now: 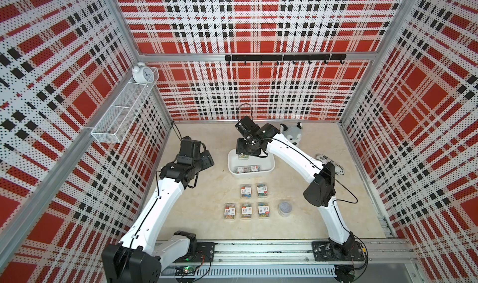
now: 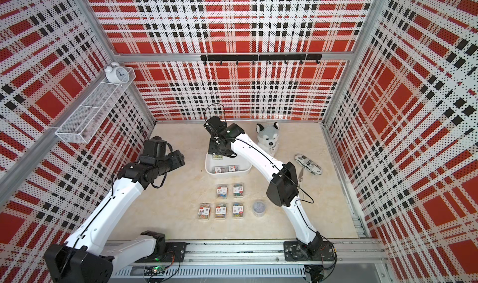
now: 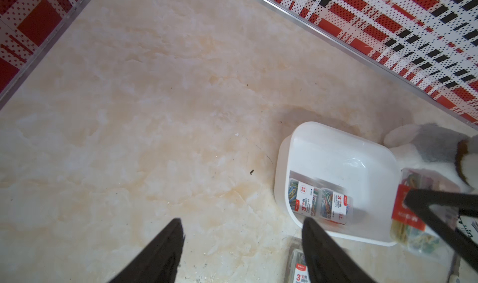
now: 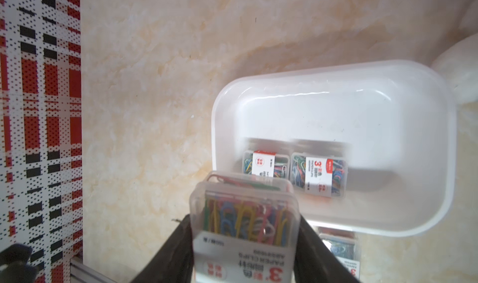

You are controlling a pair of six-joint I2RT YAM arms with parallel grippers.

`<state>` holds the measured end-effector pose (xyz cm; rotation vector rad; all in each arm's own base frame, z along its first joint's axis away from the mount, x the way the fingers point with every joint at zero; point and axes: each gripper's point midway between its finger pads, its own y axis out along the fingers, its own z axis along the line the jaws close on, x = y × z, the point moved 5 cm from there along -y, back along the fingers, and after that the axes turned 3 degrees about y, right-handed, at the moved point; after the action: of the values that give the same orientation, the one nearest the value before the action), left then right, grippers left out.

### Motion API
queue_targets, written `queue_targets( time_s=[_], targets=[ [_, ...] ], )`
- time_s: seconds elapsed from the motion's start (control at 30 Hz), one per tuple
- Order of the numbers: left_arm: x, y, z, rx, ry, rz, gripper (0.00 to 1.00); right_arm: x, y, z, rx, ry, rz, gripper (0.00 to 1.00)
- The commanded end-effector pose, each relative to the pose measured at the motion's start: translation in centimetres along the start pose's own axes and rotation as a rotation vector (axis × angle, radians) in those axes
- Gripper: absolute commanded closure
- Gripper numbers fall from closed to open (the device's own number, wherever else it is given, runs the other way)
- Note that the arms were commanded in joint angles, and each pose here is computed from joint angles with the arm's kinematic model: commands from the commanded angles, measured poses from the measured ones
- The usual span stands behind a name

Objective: Take the paper clips out of the storage box
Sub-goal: Place the boxed paper clips at the center of the board.

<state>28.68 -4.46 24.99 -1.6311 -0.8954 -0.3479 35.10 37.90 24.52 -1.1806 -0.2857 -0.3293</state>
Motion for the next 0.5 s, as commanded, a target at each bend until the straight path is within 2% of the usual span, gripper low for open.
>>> queue_targets(
  time_s=[0.0,0.17,0.47],
  targets=[
    [-0.2,-0.4,-0.3,-0.039,-0.028,-0.029,0.25,-1.5,-2.6,0.3,-0.009,0.006,-0.004,0.4],
    [-0.4,-0.6,0.8,-0.015,-0.044,-0.055,0.25,-3.8,-3.9,0.2,-0.006,-0.006,0.018,0.41],
    [-2.2,-1.2,2.6,0.001,-0.068,-0.08,0.25,-8.1,-3.8,1.5,0.0,-0.077,0.093,0.4]
  ],
)
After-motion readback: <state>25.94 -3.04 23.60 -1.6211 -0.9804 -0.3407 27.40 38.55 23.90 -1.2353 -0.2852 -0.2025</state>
